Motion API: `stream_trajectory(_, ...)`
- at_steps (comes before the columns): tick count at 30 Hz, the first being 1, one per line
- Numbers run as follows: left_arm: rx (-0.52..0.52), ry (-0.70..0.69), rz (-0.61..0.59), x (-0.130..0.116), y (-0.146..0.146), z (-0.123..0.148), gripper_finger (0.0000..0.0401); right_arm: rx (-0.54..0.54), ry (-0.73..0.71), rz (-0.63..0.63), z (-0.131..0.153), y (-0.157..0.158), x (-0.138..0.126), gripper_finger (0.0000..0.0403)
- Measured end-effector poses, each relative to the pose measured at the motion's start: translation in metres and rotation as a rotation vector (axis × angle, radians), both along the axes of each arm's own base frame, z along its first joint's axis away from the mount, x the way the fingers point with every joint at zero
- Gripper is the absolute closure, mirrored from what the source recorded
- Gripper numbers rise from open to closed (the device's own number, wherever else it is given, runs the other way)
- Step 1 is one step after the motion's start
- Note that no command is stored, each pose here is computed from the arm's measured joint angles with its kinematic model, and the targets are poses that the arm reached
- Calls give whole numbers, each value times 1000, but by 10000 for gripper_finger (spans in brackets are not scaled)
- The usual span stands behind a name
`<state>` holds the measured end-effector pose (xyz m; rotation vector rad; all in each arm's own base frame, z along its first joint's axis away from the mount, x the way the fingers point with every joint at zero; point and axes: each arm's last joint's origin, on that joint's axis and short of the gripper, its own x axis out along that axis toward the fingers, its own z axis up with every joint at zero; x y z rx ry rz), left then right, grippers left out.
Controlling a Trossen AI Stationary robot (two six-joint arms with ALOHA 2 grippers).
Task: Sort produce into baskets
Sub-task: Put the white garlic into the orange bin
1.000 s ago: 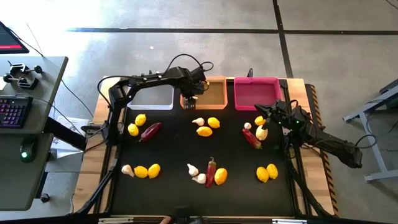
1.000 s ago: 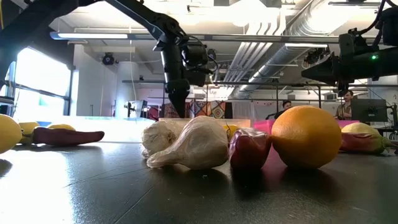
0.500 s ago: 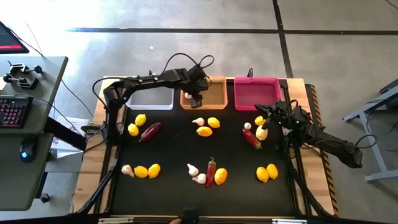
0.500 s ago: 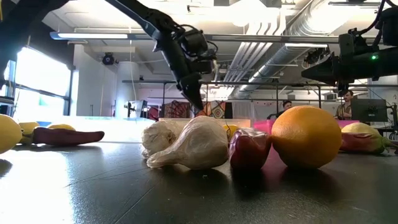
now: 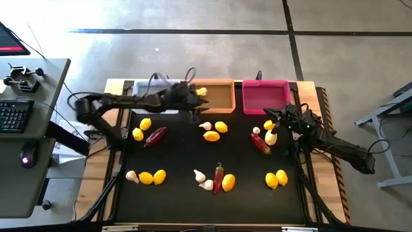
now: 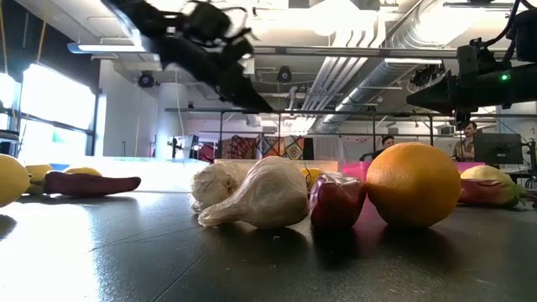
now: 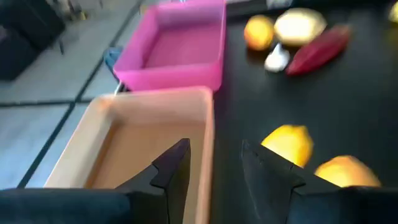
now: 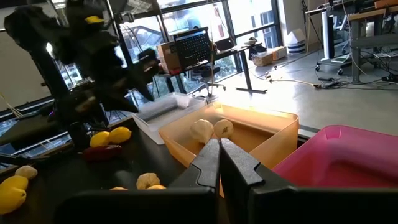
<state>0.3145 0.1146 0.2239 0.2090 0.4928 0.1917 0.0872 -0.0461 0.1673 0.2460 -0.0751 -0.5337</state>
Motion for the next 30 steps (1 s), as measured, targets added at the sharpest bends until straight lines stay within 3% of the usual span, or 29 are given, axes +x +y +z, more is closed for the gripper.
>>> stream_trajectory(12,9,-266,-19,-66,-38,-29,271,-5,-58,1,5,0,0,402)
stream_trajectory(19,-6,-295,-25,-83,-43,-48,271,156,-184,24,8,1,0,402)
stream_trajectory(23,-13,-332,-76,-90,-46,-54,271,188,-207,19,8,0,0,402)
stream_trajectory(30,-27,-370,-96,-99,-50,-59,271,-22,-78,9,7,0,0,402)
